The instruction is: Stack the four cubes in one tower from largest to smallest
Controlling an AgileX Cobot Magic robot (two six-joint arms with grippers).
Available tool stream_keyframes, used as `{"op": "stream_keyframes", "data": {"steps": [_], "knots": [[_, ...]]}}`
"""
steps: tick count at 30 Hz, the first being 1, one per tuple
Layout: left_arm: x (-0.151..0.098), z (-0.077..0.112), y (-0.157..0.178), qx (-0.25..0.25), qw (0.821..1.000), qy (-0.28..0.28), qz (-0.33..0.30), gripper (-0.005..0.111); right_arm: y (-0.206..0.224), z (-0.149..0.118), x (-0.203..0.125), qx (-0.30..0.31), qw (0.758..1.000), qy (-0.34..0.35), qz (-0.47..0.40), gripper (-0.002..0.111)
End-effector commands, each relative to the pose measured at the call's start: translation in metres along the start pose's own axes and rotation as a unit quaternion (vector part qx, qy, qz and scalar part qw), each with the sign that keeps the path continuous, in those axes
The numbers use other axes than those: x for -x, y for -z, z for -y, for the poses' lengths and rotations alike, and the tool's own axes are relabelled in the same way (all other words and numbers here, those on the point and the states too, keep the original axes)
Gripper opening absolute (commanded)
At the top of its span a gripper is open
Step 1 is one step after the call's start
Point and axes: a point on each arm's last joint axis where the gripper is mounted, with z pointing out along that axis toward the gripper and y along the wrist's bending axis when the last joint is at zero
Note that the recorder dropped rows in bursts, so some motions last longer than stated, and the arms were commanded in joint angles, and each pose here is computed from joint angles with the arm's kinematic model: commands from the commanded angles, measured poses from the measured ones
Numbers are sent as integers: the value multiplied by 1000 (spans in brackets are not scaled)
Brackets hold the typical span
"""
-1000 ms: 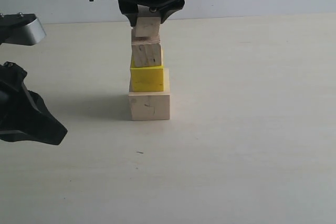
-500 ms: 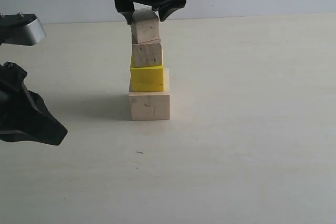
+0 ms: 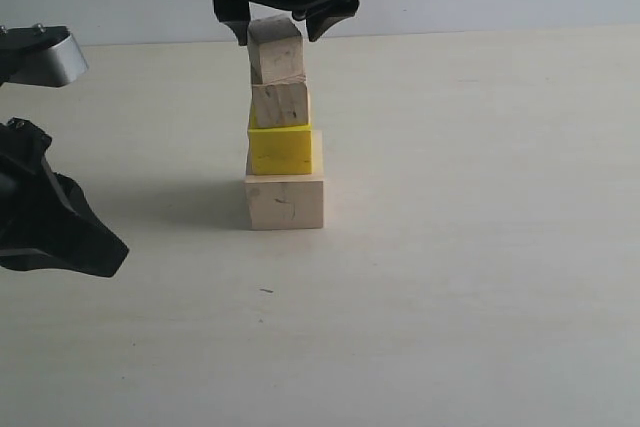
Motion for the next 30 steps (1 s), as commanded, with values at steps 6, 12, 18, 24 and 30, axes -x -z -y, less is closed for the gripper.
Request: {"op": "stream_keyframes", "data": {"steps": [6, 12, 18, 24, 30], "knots": [[-1, 0, 0, -3, 1000, 1, -1, 0, 5, 0, 3, 6, 1000, -4, 10, 60], [-1, 0, 0, -3, 1000, 1, 1, 0, 35, 4, 3, 30, 999, -15, 16, 60], [0, 0, 0, -2, 1000, 0, 4, 0, 87, 22, 1, 20, 999, 1, 40, 58], [1, 0, 0, -1, 1000, -1, 7, 0, 131, 43, 3, -10, 992, 65, 109, 15], [0, 0, 0, -2, 1000, -1, 5, 0, 151, 53, 2, -29, 982, 128, 139, 0]]}}
